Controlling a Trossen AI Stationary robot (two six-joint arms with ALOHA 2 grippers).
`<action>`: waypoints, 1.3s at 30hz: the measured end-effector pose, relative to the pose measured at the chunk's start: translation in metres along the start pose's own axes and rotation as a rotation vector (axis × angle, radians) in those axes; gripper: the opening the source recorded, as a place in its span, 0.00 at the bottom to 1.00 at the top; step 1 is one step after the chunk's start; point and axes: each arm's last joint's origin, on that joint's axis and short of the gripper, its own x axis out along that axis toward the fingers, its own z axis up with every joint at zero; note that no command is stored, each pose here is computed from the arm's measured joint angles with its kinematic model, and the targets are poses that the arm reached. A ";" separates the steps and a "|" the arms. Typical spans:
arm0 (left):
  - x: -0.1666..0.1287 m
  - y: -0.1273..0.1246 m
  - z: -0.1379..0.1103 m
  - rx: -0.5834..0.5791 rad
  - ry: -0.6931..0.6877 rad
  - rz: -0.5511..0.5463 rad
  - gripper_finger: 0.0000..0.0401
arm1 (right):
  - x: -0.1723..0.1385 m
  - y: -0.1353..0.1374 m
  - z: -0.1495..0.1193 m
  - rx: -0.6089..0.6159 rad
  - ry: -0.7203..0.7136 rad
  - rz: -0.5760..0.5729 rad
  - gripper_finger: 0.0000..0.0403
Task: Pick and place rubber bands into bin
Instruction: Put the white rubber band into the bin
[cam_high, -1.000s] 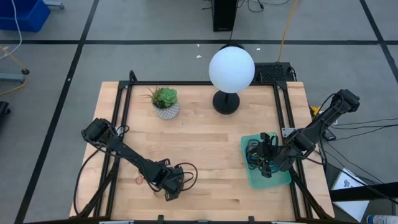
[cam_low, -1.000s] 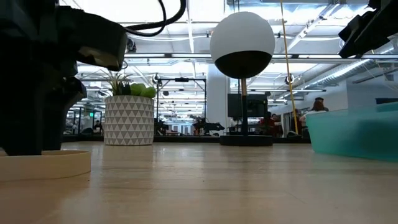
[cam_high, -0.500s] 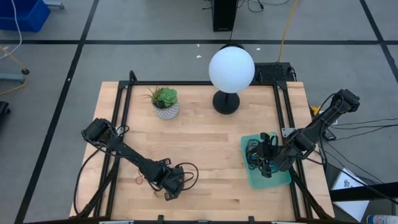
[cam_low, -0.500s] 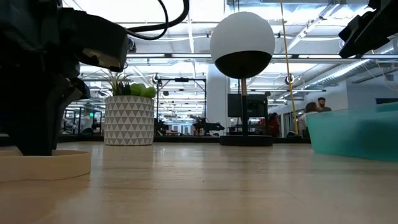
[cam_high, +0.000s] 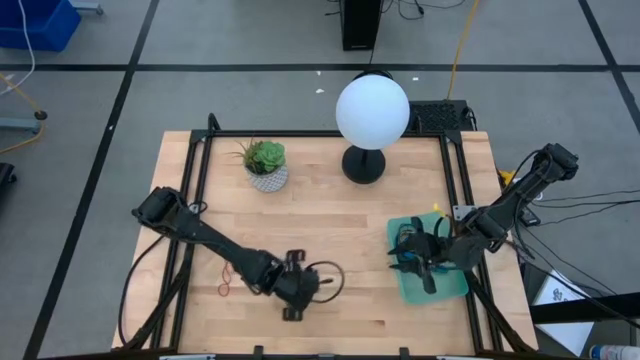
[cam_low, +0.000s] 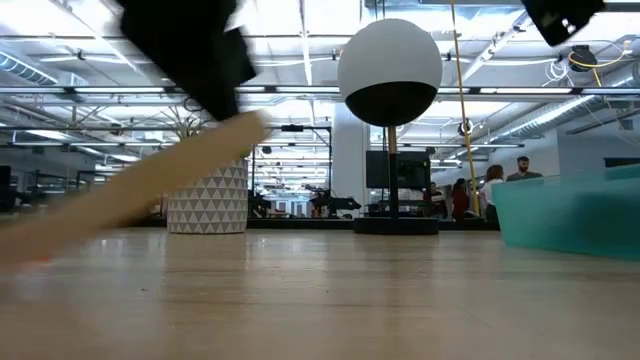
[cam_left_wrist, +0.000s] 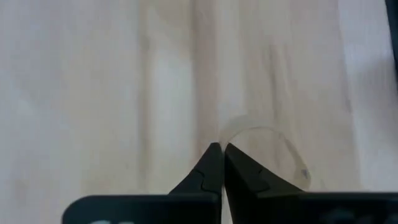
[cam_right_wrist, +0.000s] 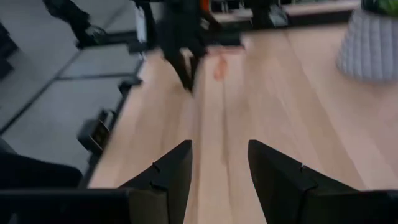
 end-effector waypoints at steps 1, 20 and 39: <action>-0.002 0.002 0.007 0.021 -0.038 0.015 0.01 | 0.000 0.001 0.002 -0.009 -0.021 0.010 0.37; -0.029 0.035 0.086 0.205 -0.535 0.194 0.03 | 0.049 0.026 -0.011 -0.093 -0.050 0.014 0.36; -0.031 0.037 0.091 0.196 -0.579 0.195 0.07 | 0.094 0.023 -0.013 -0.094 -0.109 0.116 0.27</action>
